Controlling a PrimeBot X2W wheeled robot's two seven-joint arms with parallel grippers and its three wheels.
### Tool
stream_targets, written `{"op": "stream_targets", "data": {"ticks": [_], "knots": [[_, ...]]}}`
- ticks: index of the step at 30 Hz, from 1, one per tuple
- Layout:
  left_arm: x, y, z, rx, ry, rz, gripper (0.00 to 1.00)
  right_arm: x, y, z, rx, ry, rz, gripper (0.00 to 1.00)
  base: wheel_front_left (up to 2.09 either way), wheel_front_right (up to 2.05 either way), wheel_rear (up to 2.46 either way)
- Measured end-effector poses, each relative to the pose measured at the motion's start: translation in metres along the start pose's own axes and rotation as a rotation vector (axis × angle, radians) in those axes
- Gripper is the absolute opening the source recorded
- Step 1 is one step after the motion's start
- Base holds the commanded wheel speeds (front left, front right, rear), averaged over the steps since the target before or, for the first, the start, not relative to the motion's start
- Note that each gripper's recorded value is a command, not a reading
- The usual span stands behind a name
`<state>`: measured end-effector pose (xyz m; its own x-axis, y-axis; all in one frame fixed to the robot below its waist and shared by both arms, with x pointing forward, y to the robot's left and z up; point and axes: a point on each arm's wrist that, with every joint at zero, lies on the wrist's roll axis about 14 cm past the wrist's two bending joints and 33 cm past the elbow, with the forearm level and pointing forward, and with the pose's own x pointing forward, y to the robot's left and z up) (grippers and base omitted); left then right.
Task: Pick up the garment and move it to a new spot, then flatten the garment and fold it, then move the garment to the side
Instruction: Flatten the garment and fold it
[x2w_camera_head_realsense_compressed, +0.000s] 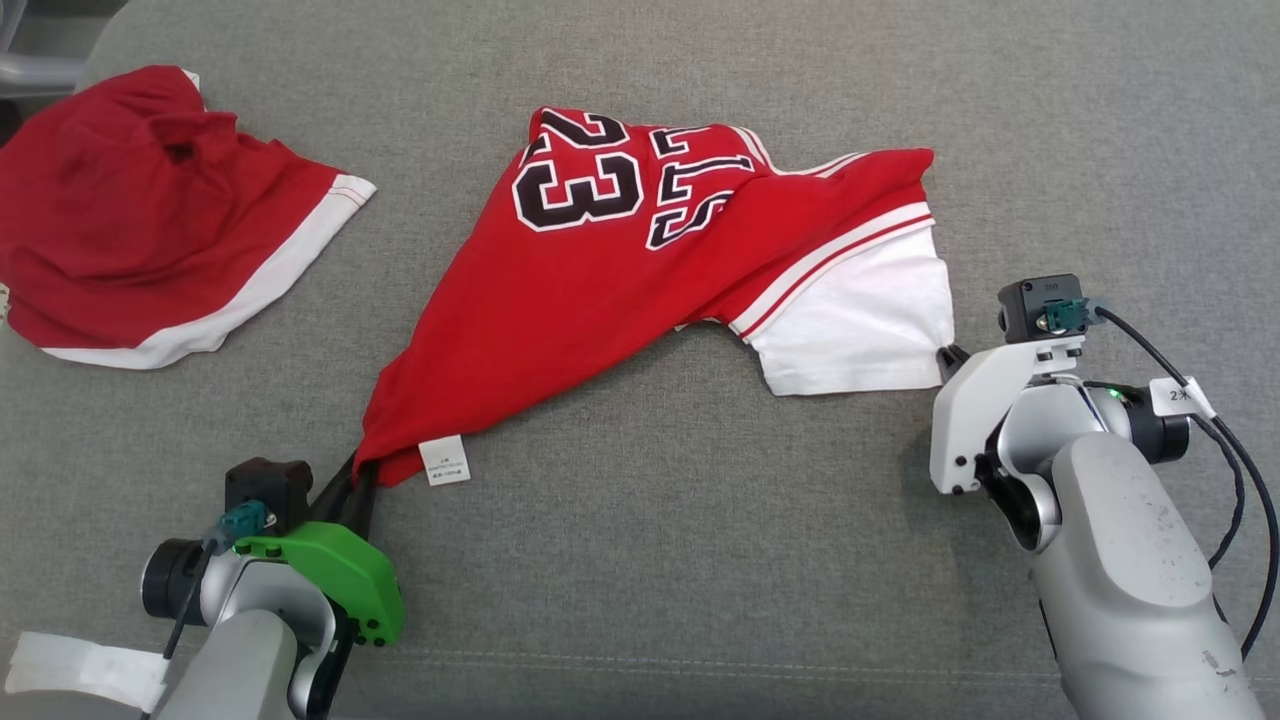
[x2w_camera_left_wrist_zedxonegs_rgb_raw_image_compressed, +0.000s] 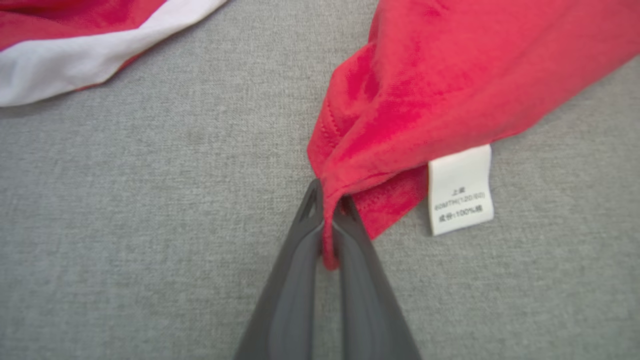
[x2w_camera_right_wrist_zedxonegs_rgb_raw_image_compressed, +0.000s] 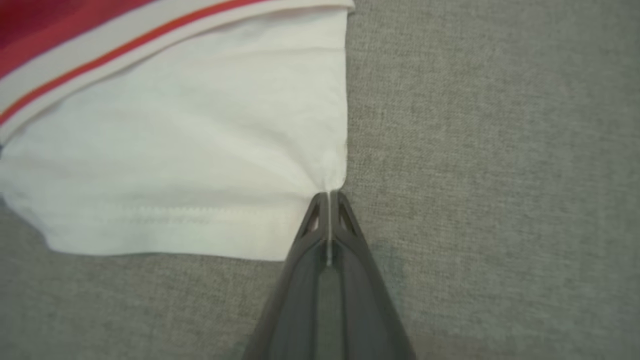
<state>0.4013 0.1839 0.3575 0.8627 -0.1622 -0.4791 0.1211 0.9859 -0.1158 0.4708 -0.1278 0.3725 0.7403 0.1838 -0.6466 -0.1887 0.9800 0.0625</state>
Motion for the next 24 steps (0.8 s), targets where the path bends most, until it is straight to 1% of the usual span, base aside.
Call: {"op": "stream_targets", "data": {"ticks": [5,9,10,13,15,20,24], "knots": [[0.0,0.001,0.009,0.005,-0.041,0.006,0.0,-0.005,-0.002,0.001,0.004,-0.009,-0.006,0.0,0.0,0.0,0.0],[0.001,-0.001,0.034,0.013,-0.124,0.003,0.0,-0.014,-0.007,0.013,0.037,-0.077,-0.015,0.0,0.0,0.0,0.0],[0.002,-0.002,0.052,0.022,-0.178,0.0,0.0,-0.023,-0.015,0.038,0.075,-0.194,-0.031,0.0,0.0,0.0,0.0],[0.001,-0.004,0.081,0.046,-0.254,-0.009,0.0,-0.039,-0.028,0.078,0.084,-0.355,-0.063,0.0,0.0,0.0,0.0],[0.001,-0.007,0.101,0.067,-0.304,-0.019,0.0,-0.05,-0.035,0.097,0.088,-0.429,-0.079,0.0,0.0,0.0,0.0],[0.0,-0.026,0.157,0.129,-0.422,-0.079,0.0,-0.075,-0.045,0.138,0.101,-0.558,-0.096,0.0,0.0,0.0,0.0],[0.0,-0.041,0.203,0.205,-0.504,-0.122,0.0,-0.1,-0.055,0.18,0.037,-0.652,-0.144,0.0,0.0,0.0,0.0]]}}
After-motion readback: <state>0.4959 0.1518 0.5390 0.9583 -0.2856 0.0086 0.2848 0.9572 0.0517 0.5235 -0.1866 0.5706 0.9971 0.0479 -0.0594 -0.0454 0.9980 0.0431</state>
